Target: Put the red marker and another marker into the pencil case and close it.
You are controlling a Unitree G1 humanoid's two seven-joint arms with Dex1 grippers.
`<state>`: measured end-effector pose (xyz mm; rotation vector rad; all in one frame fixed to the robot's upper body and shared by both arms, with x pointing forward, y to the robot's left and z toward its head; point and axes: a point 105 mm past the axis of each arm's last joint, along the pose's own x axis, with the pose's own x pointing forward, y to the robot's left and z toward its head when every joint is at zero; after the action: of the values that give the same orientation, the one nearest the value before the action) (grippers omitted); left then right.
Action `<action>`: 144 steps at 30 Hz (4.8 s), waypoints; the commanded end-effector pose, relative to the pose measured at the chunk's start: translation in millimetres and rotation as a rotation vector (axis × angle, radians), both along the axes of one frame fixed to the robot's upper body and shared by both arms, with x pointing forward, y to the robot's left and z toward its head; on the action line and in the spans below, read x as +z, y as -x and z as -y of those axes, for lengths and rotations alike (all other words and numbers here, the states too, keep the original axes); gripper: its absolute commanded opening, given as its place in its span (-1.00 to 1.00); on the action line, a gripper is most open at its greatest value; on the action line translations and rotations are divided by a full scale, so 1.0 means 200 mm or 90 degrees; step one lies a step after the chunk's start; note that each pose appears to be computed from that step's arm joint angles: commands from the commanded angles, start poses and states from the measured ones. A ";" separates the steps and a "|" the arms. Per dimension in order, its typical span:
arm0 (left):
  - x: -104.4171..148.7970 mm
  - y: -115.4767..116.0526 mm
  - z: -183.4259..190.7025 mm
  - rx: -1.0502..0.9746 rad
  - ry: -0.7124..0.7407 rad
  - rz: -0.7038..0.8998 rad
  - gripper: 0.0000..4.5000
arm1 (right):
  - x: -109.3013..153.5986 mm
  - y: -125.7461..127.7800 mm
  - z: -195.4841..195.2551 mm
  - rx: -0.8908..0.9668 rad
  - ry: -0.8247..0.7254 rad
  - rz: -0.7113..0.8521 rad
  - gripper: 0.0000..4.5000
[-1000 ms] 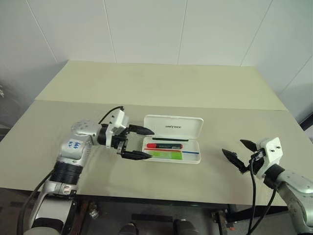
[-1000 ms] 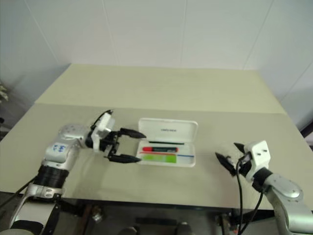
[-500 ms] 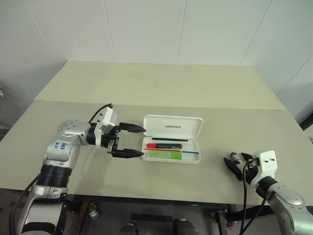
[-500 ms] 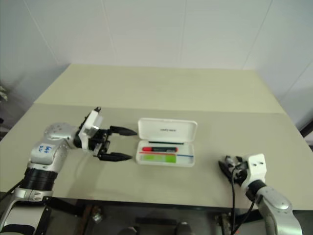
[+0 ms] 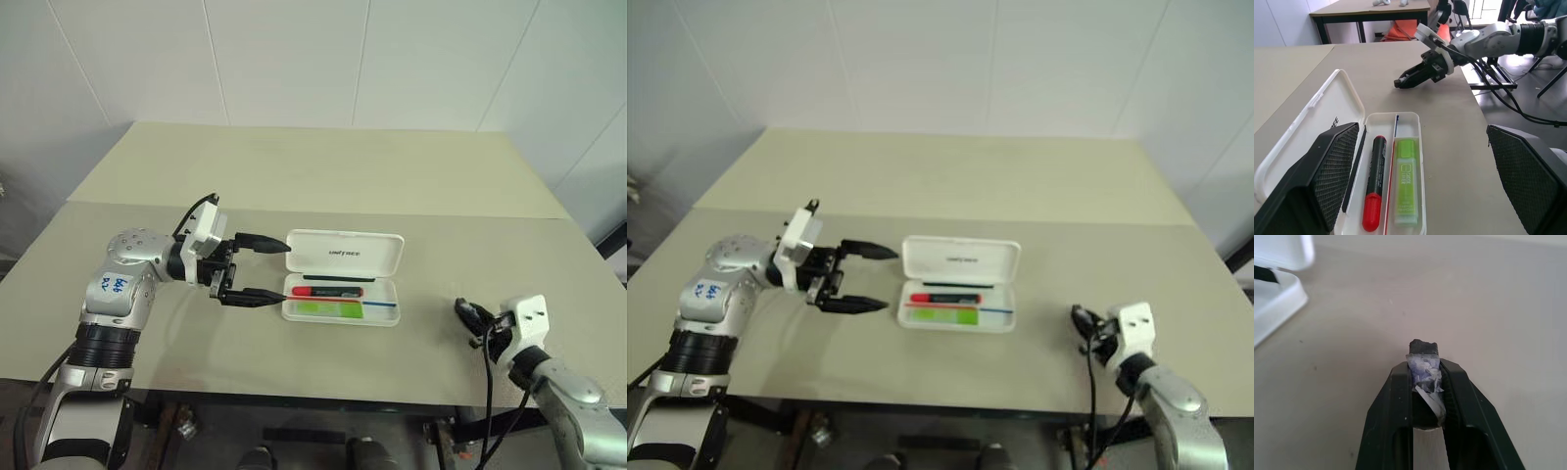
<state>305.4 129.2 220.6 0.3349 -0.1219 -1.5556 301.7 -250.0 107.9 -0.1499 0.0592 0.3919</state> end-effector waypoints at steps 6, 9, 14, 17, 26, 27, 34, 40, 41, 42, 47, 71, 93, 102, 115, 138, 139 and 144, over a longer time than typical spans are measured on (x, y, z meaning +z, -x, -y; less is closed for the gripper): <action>0.03 0.00 -0.01 -0.001 0.002 0.026 1.00 | 0.18 0.05 -0.28 0.389 0.121 0.055 -0.83; 0.01 0.00 -0.01 0.002 0.000 0.025 1.00 | 0.20 0.03 -0.35 0.471 0.115 0.041 -0.83; -0.01 0.01 -0.02 0.010 -0.003 0.022 1.00 | 0.20 -0.02 -0.45 0.566 0.145 0.034 -0.83; -0.01 0.02 -0.03 0.016 -0.003 0.022 1.00 | 0.20 -0.04 -0.51 0.615 0.154 0.032 -0.83; -0.01 0.04 -0.05 0.034 -0.006 0.024 1.00 | 0.17 -0.09 -0.56 0.668 0.162 0.023 -0.83; -0.01 0.04 -0.05 0.034 -0.007 0.024 1.00 | 0.16 -0.09 -0.56 0.670 0.161 0.020 -0.83; -0.01 0.05 -0.06 0.041 -0.010 0.026 1.00 | 0.15 -0.13 -0.53 0.666 0.165 0.006 -0.83; 0.00 0.05 -0.06 0.042 -0.010 0.029 1.00 | 0.16 -0.15 -0.52 0.668 0.159 -0.003 -0.24; 0.00 0.04 -0.06 0.042 -0.010 0.030 1.00 | 0.16 -0.15 -0.53 0.669 0.153 -0.005 -0.07; 0.01 0.04 -0.06 0.042 -0.010 0.031 1.00 | 0.16 -0.15 -0.53 0.669 0.158 0.003 0.08; 0.01 0.03 -0.06 0.042 -0.009 0.033 1.00 | 0.19 -0.15 -0.53 0.660 0.157 0.026 0.85; 0.04 -0.06 -0.19 0.081 0.049 0.001 0.12 | 0.56 0.02 -0.28 0.506 0.055 0.139 1.00; 0.03 -0.46 -0.16 0.335 0.092 0.079 -0.98 | 0.50 0.04 -0.26 0.478 0.094 0.119 1.00; 0.00 -0.46 0.05 0.256 0.083 0.058 -0.98 | 0.50 0.05 -0.27 0.465 0.095 0.122 1.00; -0.08 -0.28 0.10 0.090 -0.018 0.081 -0.98 | 0.48 0.06 -0.28 0.454 0.085 0.122 1.00; -0.42 -0.21 0.30 0.063 -0.229 0.009 -0.98 | 0.45 0.09 -0.30 0.414 0.060 0.137 1.00; -0.43 -0.21 0.29 0.070 -0.235 0.007 -0.98 | 0.45 0.09 -0.30 0.412 0.058 0.138 1.00; -0.47 -0.21 0.28 0.084 -0.256 -0.009 -0.98 | 0.44 0.10 -0.30 0.403 0.052 0.142 1.00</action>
<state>348.6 67.2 142.5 0.6105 0.1474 -1.4632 286.5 -188.4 180.3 -0.2765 -0.1212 1.0196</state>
